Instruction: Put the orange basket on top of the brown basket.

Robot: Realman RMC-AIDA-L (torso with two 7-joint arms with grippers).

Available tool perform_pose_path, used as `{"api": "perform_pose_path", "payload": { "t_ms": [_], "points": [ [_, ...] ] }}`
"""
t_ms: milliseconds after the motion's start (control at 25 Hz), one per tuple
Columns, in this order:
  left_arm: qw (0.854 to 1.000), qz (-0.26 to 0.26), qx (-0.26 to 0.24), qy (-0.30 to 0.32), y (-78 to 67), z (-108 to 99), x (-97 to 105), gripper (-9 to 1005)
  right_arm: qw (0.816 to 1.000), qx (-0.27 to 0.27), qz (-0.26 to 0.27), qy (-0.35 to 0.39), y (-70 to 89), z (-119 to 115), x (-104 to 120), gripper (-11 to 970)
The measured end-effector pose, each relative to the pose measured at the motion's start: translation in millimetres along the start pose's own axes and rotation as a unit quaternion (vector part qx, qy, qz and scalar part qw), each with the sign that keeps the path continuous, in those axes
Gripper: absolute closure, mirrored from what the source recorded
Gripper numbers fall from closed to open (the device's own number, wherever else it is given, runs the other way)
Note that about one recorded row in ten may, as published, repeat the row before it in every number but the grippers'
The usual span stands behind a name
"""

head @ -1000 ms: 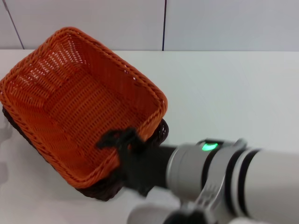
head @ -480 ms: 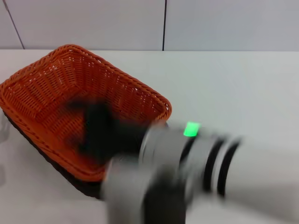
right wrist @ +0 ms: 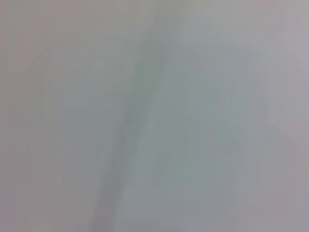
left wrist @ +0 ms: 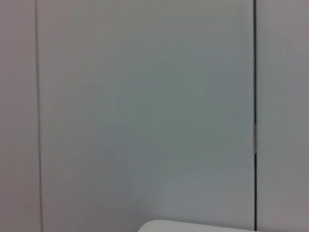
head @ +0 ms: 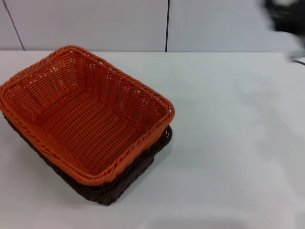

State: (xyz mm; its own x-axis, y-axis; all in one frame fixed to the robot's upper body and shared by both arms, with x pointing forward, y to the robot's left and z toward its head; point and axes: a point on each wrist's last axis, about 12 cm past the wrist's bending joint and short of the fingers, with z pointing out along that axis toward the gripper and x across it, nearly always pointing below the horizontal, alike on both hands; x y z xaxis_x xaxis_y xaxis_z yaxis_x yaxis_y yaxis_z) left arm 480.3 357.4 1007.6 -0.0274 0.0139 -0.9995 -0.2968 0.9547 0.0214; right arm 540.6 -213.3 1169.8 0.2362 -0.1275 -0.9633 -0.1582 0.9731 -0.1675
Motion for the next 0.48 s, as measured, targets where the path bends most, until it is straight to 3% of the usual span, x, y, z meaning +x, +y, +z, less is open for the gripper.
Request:
{"api": "perform_pose_path", "payload": {
  "t_ms": [40, 120, 160, 480],
  "points": [
    [1.000, 0.000, 0.000, 0.000, 0.0, 0, 0, 255, 0.997, 0.070, 0.027, 0.006, -23.0, -16, 22, 371],
    [1.000, -0.002, -0.006, -0.004, 2.5, 0, -1, 255, 0.995, 0.097, 0.034, 0.008, -30.6, -23, 32, 371],
    [1.000, -0.003, -0.008, -0.007, 2.8, 0, -2, 255, 0.987, 0.151, 0.048, 0.014, -43.3, -40, 53, 371],
    [1.000, -0.003, -0.009, -0.017, 3.1, 0, -4, 255, 0.961, 0.244, 0.122, 0.049, -66.8, -76, 99, 371]
  ]
}}
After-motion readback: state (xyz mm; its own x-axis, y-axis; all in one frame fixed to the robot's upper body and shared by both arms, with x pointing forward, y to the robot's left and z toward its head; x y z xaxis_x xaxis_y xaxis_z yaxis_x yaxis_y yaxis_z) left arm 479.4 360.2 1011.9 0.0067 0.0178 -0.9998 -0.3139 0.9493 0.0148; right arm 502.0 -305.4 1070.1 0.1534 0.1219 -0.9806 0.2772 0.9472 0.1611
